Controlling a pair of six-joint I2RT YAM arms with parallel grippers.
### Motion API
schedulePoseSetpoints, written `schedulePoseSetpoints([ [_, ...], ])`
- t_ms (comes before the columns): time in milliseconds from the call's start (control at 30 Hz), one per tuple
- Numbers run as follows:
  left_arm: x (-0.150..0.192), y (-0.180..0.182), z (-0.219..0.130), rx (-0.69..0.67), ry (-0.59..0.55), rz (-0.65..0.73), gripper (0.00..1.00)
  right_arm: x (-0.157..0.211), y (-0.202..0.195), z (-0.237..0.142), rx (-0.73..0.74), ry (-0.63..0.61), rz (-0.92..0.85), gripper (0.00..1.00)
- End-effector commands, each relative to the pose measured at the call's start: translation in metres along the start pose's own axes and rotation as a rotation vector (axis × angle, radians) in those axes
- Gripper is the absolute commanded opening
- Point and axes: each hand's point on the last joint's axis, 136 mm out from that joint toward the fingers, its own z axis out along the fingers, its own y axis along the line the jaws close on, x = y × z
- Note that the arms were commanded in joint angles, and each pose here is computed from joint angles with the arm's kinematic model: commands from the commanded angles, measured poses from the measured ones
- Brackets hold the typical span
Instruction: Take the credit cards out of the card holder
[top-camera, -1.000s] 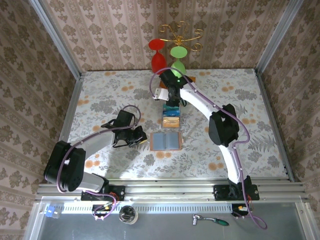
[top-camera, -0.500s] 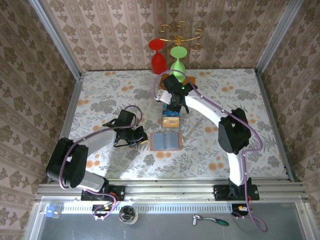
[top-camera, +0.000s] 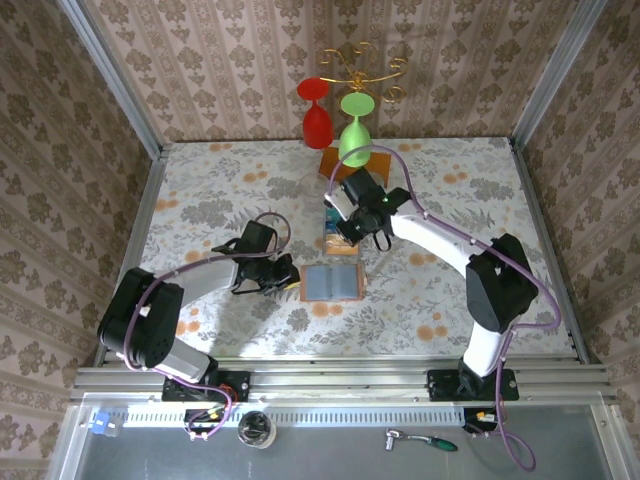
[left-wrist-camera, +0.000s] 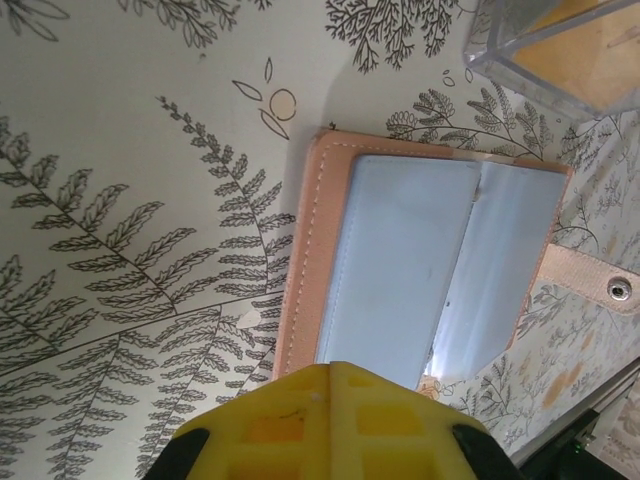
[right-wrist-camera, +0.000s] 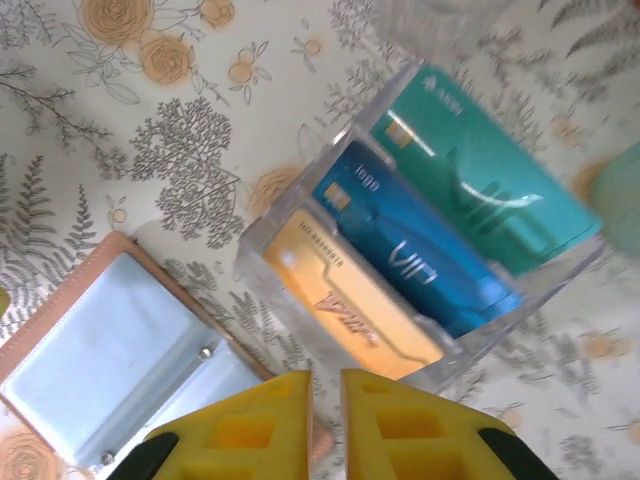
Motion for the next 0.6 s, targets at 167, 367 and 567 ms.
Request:
schedulePoseSetpoints([
  [167,-0.02,0.021,-0.027,-0.158,-0.132,0.07,0.23,0.049,-0.03,-0.002,0.118,-0.02,0.21,0.36],
  [367,-0.044,0.054,-0.062,-0.31,-0.245,0.075,0.48,0.09,-0.078,-0.018,0.255,-0.058,0.336,0.51],
  [567,-0.07,0.079,-0.107,-0.439,-0.381,0.092,0.93,0.113,-0.128,-0.043,0.392,-0.108,0.458,0.81],
])
